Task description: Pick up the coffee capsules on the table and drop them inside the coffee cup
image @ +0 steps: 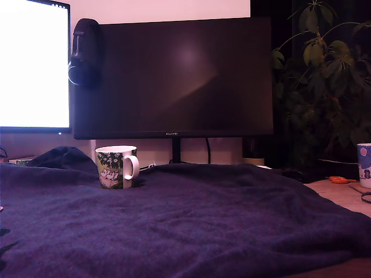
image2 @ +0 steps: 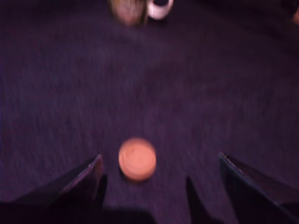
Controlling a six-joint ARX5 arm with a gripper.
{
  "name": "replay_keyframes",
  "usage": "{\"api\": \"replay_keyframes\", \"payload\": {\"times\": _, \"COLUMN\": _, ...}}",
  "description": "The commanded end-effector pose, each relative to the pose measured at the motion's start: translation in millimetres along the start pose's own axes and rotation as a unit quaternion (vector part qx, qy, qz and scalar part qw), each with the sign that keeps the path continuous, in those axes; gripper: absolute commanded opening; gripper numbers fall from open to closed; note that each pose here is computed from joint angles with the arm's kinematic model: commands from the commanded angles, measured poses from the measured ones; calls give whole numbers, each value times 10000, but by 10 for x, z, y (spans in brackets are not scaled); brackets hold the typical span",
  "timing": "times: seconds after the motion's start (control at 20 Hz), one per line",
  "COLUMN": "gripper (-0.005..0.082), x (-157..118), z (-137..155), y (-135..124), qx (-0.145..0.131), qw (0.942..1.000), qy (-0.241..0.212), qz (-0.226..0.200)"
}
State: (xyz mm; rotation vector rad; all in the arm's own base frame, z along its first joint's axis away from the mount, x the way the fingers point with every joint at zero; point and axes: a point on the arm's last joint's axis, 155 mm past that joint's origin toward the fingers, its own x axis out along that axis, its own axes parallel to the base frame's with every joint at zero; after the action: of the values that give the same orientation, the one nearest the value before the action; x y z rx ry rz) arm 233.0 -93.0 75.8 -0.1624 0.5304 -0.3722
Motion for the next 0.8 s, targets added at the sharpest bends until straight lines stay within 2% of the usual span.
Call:
{"api": "replay_keyframes", "payload": {"times": 0.0, "gripper": 723, "x": 65, "z": -128, "y": 38, "qx": 25, "qw": 9998, "qy": 198, "qz": 50}}
{"api": "replay_keyframes", "payload": {"times": 0.25, "gripper": 722, "x": 223, "z": -226, "y": 50, "qx": 20, "qw": 9989, "qy": 475, "qz": 50}}
{"api": "replay_keyframes", "payload": {"times": 0.6, "gripper": 722, "x": 362, "z": -333, "y": 156, "qx": 29, "qw": 9966, "qy": 758, "qz": 322}}
{"api": "replay_keyframes", "payload": {"times": 0.75, "gripper": 681, "x": 396, "z": -323, "y": 180, "qx": 35, "qw": 9966, "qy": 737, "qz": 374}}
